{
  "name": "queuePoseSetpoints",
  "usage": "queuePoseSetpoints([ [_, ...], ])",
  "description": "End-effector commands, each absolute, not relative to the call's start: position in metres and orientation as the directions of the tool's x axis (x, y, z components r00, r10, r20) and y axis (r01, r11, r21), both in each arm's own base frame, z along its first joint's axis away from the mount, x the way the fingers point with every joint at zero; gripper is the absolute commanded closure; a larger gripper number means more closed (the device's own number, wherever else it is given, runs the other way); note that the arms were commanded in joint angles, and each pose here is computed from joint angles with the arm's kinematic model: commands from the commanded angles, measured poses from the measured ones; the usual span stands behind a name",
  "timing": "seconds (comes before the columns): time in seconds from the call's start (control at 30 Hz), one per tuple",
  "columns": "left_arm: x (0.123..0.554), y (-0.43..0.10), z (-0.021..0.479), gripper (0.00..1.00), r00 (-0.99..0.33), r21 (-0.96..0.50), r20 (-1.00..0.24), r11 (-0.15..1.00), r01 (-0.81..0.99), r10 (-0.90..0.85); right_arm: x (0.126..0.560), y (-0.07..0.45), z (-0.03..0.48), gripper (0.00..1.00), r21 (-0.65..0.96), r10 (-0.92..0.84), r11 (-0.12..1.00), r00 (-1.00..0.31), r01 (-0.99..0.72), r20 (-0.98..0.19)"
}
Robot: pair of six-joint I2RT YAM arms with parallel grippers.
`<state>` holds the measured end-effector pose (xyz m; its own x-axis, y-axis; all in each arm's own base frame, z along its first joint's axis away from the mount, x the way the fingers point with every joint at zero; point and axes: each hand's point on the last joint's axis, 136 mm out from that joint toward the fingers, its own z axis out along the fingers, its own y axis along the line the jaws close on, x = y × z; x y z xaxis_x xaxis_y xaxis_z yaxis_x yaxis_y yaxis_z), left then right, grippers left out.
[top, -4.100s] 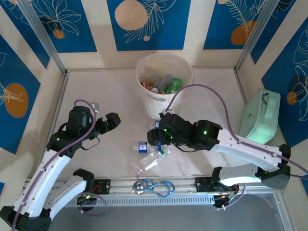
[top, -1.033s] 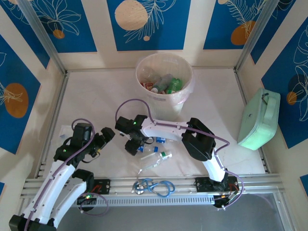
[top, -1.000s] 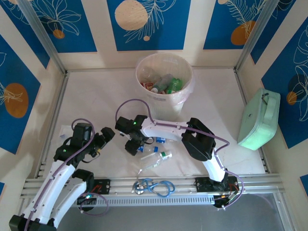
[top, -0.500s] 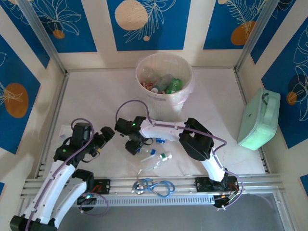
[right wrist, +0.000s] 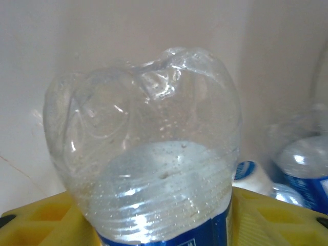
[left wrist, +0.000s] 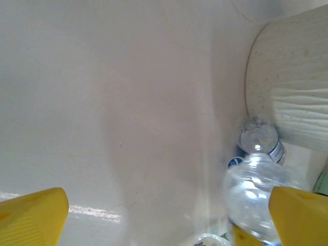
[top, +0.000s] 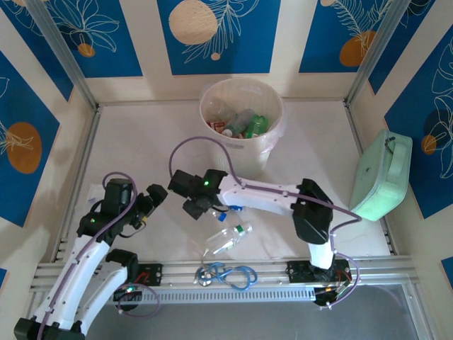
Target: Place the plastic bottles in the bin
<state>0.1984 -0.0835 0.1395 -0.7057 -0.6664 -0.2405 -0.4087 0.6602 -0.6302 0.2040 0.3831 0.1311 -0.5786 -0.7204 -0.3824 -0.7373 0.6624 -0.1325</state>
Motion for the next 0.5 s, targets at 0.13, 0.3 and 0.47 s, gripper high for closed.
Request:
queuePoseSetpoints([
  [0.13, 0.204, -0.071, 0.166, 0.00, -0.681, -0.611, -0.340, 0.703, -0.364, -0.648, 0.208, 0.367, 0.235, 0.42, -0.097, -0.554, 0.761, -0.565, -0.641, -0.612],
  [0.3, 0.209, -0.077, 0.165, 0.00, -0.692, -0.630, -0.322, 0.692, -0.353, -0.646, 0.224, 0.348, 0.318, 0.42, -0.012, -0.373, 0.827, -0.532, -0.562, -0.760],
  [0.47, 0.214, -0.087, 0.162, 0.00, -0.726, -0.640, -0.307, 0.698, -0.321, -0.615, 0.253, 0.324, 0.398, 0.42, 0.185, -0.117, 0.849, -0.517, -0.495, -0.848],
])
